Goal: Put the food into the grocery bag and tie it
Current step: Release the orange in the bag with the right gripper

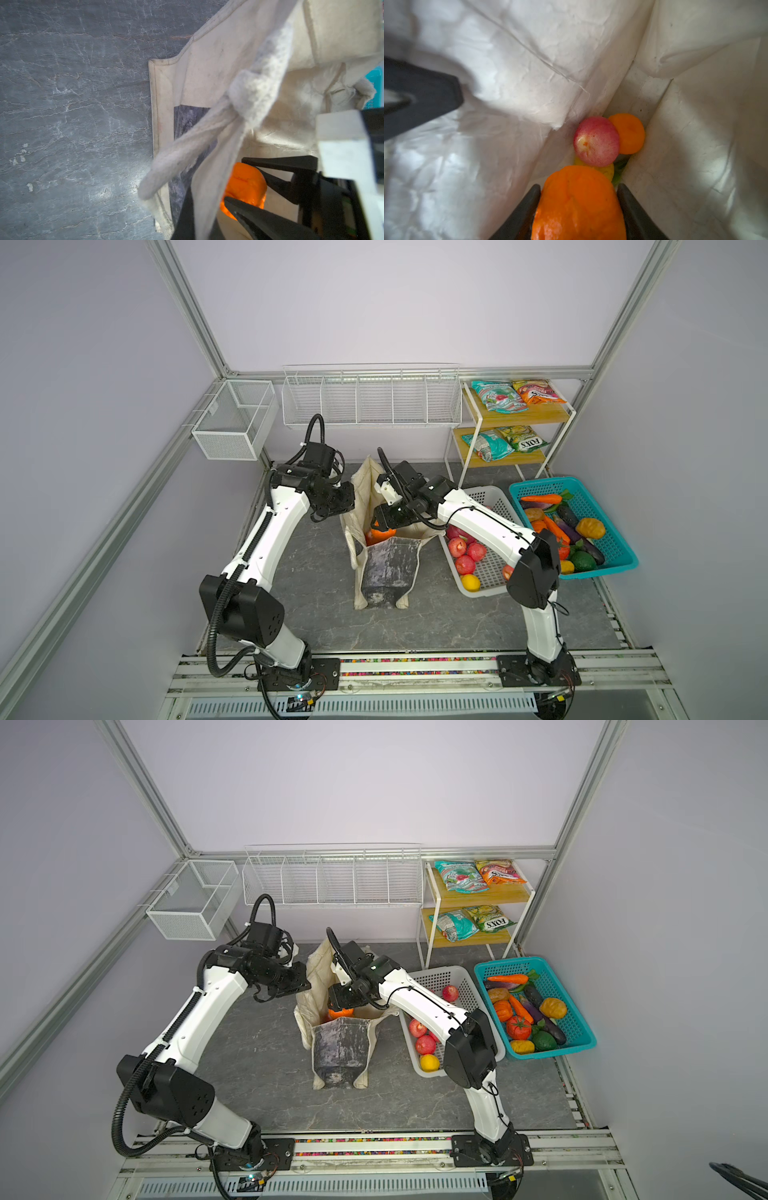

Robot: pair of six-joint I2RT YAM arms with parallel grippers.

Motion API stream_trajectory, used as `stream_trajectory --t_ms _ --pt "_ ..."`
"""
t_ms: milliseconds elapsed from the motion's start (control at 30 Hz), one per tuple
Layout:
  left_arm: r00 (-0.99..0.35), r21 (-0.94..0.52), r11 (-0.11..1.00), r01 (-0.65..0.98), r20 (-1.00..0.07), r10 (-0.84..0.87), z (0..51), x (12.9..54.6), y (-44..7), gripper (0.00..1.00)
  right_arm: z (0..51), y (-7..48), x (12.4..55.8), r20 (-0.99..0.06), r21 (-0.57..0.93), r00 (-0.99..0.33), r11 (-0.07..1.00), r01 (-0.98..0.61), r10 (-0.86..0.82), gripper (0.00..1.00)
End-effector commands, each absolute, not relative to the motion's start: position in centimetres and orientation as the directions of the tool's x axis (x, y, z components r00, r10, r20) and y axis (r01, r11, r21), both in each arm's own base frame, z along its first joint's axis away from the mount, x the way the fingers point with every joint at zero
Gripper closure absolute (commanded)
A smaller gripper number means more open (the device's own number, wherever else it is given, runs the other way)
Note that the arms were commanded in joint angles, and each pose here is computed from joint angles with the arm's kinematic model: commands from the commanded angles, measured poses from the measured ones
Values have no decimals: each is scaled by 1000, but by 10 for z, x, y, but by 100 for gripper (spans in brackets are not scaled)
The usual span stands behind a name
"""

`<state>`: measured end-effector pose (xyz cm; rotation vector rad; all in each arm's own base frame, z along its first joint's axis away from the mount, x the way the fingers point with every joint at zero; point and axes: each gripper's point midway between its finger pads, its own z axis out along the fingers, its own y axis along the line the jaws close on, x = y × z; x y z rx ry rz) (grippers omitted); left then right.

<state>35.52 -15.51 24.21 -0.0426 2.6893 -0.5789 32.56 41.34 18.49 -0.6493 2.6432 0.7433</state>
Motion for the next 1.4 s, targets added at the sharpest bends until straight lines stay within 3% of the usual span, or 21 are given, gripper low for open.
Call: stream_trajectory --t_ms 0,467,667,933,967,1000,1033,1367 --pt "-917 -412 909 60 -383 -113 243 356 -157 100 164 417 319 -377 401 -846 757 -516 -376 46" --pt "-910 -401 913 74 -402 -103 247 357 -156 100 117 414 316 -299 355 -859 787 -504 -415 38" --pt "-903 -395 915 87 -419 -95 250 359 -155 100 115 413 316 -301 341 -861 797 -499 -410 27" --pt "-902 -382 920 94 -423 -83 249 358 -154 100 137 412 318 -351 305 -842 801 -516 -409 1" --pt "-901 -381 920 96 -426 -82 249 358 -153 100 142 412 319 -361 304 -840 800 -518 -406 2" --pt "-900 -377 921 99 -429 -80 250 358 -153 100 147 412 319 -371 304 -836 798 -520 -404 11" --pt "-898 -373 922 101 -434 -77 250 358 -152 100 153 413 320 -384 304 -833 797 -522 -399 12" --pt "-895 -365 925 104 -441 -73 251 351 -149 100 242 409 327 -538 290 -773 787 -544 -336 12"
